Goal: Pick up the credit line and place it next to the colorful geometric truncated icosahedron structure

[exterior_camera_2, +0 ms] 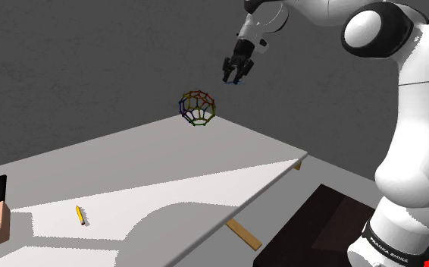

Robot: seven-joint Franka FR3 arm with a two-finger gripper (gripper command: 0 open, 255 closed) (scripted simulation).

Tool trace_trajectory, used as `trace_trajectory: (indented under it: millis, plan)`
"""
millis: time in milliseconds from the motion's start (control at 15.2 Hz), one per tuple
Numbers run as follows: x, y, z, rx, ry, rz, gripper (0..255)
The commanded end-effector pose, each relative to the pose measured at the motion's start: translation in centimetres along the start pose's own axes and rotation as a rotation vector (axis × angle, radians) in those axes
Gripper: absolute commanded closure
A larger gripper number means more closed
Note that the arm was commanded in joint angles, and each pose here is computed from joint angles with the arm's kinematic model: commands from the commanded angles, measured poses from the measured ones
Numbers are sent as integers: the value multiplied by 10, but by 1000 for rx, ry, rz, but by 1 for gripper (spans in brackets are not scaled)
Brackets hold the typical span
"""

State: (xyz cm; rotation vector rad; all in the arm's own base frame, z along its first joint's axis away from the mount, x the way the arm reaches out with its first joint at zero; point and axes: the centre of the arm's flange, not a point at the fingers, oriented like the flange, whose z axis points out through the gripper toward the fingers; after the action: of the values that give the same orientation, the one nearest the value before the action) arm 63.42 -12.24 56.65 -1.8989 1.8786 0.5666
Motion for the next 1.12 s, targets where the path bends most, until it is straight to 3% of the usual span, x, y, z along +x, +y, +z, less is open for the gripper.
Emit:
trace_trajectory:
  millis: [0, 198, 1056]
  plan:
    - [17, -11, -14, -1, 0, 0, 255]
    - [52, -32, -37, -1, 0, 0, 255]
    - [90, -31, 20, -1, 0, 0, 255]
